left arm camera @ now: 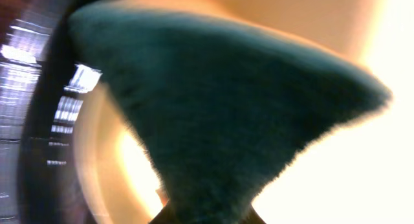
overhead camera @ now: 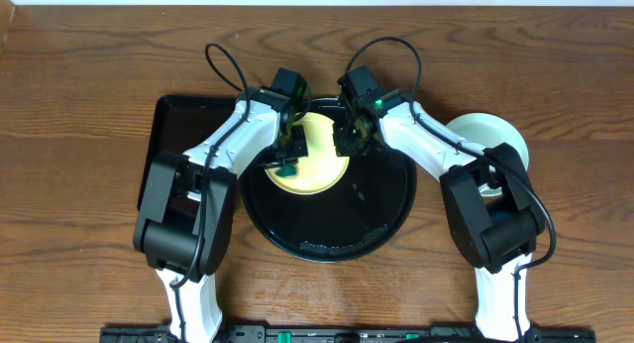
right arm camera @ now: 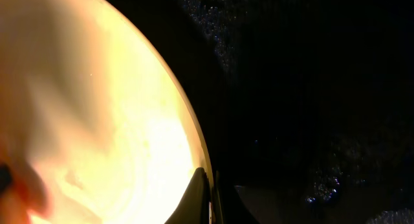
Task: Clean dirty plates on tray and stack at the side
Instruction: 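Scrub the yellow plate with the sponge while right gripper holds it, then return the sponge with left gripper to the black rectangular tray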
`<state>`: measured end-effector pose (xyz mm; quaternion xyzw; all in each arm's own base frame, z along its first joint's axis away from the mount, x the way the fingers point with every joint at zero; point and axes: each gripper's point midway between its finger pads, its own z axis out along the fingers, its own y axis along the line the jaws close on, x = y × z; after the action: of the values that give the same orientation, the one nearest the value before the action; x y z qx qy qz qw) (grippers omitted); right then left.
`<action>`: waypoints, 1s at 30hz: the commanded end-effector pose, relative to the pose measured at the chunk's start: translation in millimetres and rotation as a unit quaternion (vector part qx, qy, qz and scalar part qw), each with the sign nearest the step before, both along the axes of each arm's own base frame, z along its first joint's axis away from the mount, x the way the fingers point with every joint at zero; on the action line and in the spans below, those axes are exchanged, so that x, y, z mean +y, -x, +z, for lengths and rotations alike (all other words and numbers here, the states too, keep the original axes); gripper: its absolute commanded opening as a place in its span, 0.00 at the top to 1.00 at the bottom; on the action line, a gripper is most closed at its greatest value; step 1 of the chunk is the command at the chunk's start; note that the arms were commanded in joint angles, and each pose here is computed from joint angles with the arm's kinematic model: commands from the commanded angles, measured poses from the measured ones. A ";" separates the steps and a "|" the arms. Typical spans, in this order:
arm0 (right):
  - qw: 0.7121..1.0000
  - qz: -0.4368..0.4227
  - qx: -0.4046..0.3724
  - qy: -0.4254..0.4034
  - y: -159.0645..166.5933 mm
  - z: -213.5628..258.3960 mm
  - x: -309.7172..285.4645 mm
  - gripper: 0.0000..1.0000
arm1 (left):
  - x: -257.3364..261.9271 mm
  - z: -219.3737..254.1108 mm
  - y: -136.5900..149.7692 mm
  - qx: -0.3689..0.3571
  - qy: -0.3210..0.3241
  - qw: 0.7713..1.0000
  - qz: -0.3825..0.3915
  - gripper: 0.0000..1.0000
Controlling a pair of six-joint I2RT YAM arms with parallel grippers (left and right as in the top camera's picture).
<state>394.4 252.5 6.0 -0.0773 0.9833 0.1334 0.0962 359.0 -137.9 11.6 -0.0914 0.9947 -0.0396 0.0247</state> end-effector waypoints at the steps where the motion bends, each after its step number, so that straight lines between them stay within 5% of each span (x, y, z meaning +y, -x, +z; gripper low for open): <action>1: 0.999 0.005 0.004 0.042 4.6 -18.9 -15.2 0.99 | -57.1 7.2 26.0 0.042 0.161 0.977 -0.136 0.92; 5: 0.999 0.005 0.004 0.043 4.8 -19.0 -15.3 0.99 | -44.0 3.1 20.8 0.032 0.129 0.981 -0.142 0.92; 10: 0.999 0.003 0.012 0.047 7.7 -19.8 -18.8 0.99 | 23.6 -3.0 -14.8 -0.008 -0.001 1.000 0.004 0.92; 18: 0.999 0.000 0.005 0.048 -4.8 7.4 -36.0 0.99 | 67.9 48.6 -36.5 -0.003 0.023 0.996 0.085 0.92; 25: 0.998 -0.013 -0.049 0.028 -30.8 62.4 -49.5 0.99 | 101.0 111.7 -34.6 -0.049 0.011 0.997 0.060 0.92; 30: 0.998 -0.020 -0.062 0.022 -33.8 76.8 -54.4 0.99 | 145.7 130.5 -33.0 -0.078 -0.064 0.992 0.073 0.92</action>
<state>418.6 199.3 54.0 -0.0584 0.9854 0.1045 0.1213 387.0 -23.3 121.6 -0.1673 0.9825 -0.0361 0.0730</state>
